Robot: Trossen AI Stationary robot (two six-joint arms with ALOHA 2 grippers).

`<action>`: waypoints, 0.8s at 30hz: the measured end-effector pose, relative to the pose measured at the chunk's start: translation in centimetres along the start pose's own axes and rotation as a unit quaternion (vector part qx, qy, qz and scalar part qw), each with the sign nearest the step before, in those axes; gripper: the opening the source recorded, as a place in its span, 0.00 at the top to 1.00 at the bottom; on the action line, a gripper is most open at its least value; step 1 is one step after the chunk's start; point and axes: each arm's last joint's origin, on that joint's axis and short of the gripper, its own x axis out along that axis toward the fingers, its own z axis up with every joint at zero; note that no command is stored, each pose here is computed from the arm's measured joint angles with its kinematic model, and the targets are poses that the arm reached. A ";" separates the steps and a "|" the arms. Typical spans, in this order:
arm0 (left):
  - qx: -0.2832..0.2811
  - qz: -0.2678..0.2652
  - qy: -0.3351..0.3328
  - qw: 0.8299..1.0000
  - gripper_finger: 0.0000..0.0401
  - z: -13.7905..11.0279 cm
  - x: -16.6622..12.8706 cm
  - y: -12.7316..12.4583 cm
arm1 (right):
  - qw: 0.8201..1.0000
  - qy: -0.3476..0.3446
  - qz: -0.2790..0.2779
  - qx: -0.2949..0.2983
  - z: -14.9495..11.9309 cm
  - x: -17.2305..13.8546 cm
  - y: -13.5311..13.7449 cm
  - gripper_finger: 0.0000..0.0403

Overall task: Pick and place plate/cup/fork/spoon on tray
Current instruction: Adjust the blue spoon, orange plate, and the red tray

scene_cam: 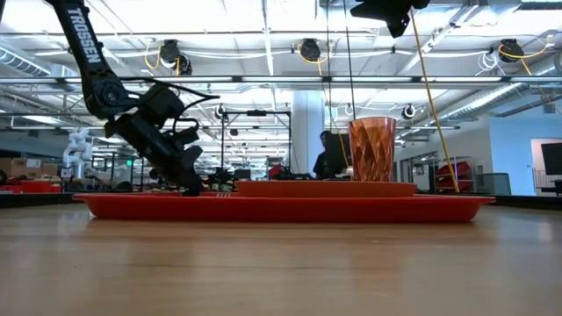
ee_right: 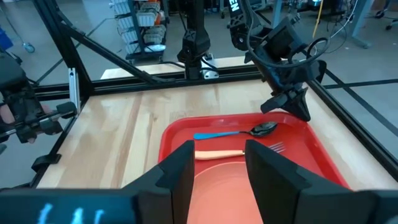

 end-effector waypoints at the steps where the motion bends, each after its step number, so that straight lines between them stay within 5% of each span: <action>1: 0.001 -0.002 0.002 1.000 0.96 0.0 0.0 0.0 | 1.000 0.000 0.000 0.000 0.0 0.0 0.0 0.66; 24: 0.011 -0.013 -0.019 1.000 0.96 0.3 -0.2 -0.1 | 1.000 0.000 -0.003 -0.011 0.0 0.0 0.0 0.66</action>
